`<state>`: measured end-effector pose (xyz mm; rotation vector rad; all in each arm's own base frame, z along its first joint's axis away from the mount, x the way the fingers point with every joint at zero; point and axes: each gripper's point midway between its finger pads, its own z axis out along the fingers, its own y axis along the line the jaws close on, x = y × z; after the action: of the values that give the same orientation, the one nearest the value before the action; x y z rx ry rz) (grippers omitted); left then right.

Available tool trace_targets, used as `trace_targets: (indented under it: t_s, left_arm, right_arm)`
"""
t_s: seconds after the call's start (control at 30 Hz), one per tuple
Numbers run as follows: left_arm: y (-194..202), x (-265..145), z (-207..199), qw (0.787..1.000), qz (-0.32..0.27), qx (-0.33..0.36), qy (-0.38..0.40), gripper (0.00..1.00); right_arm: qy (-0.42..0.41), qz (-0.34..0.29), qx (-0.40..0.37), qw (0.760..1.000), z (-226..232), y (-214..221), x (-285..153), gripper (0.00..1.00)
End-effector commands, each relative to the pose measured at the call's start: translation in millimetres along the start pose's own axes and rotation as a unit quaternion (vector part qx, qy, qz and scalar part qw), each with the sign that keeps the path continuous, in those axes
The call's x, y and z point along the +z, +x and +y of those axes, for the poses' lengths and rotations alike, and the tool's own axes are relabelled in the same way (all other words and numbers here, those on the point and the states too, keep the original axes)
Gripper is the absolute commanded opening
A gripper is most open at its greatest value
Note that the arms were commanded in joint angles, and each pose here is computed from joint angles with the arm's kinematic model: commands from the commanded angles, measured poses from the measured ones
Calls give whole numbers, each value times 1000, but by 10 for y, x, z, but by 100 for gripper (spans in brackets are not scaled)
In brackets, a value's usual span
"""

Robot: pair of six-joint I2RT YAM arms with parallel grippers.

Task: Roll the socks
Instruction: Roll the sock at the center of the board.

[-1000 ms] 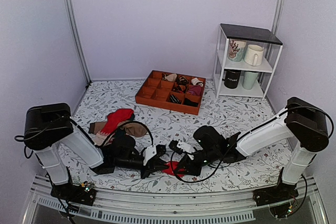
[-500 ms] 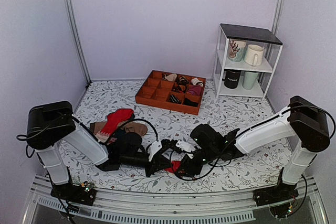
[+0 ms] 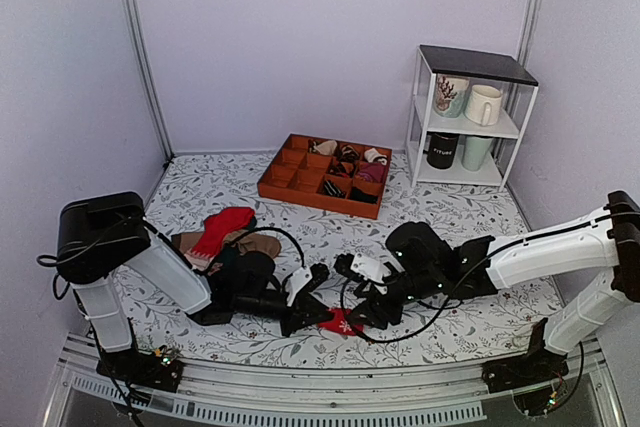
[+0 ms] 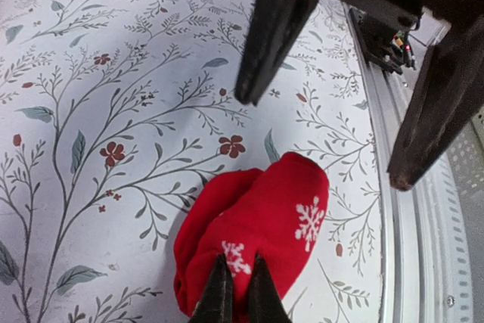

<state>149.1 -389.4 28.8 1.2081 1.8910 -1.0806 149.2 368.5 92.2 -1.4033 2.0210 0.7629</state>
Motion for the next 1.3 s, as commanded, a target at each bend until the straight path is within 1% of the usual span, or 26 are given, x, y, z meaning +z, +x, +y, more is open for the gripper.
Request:
trace_targets:
  t_s: [0.0, 0.1, 0.27, 0.43, 0.5, 0.57, 0.67, 0.77, 0.8, 0.87, 0.93, 0.97, 1.0, 1.13, 1.27]
  left_arm:
    - [1252, -189, 41, 973, 209, -94, -21, 0]
    - [1253, -171, 36, 973, 209, -96, -17, 0]
    - [1236, -158, 44, 973, 213, -91, -16, 0]
    - [1223, -174, 57, 973, 211, -91, -18, 0]
    - [1226, -174, 54, 973, 211, -92, -16, 0]
    - [1229, -165, 47, 973, 212, -92, -14, 0]
    - [1227, -160, 51, 973, 213, -91, -13, 0]
    - [1170, -165, 99, 975, 203, -85, -29, 0]
    - [1134, -171, 123, 976, 198, -81, -36, 2]
    - [1016, -182, 161, 980, 179, -65, -49, 14]
    - [860, -196, 198, 985, 157, -44, -63, 21]
    - [762, -208, 224, 987, 143, -32, -72, 28]
    - [657, -221, 235, 989, 128, -18, -78, 39]
    - [256, -319, 232, 992, 64, 45, -95, 55]
    - [-19, -517, 184, 989, 15, 95, -112, 71]
  right_arm:
    - [-25, -7, -73, 997, 171, 152, 20, 63]
    - [-29, -8, -82, 996, 191, 174, 101, 63]
    - [-22, 7, -91, 996, 161, 214, 268, 63]
    - [-25, 27, -86, 996, 148, 308, 374, 63]
    - [-22, 35, -79, 996, 139, 359, 410, 61]
    - [-25, 38, -74, 996, 144, 377, 438, 52]
    - [-34, 45, -59, 997, 167, 390, 471, 36]
    - [-46, 60, -39, 996, 201, 489, 499, 30]
    - [-52, 65, -30, 996, 216, 530, 504, 29]
    - [-67, 78, 4, 995, 217, 605, 517, 27]
    - [-86, 91, 35, 992, 233, 693, 528, 25]
    - [-93, 99, 53, 989, 237, 754, 536, 25]
    - [-102, 107, 75, 986, 238, 806, 544, 25]
    - [-127, 141, 136, 972, 254, 1007, 585, 25]
    - [-144, 176, 183, 957, 258, 1130, 624, 24]
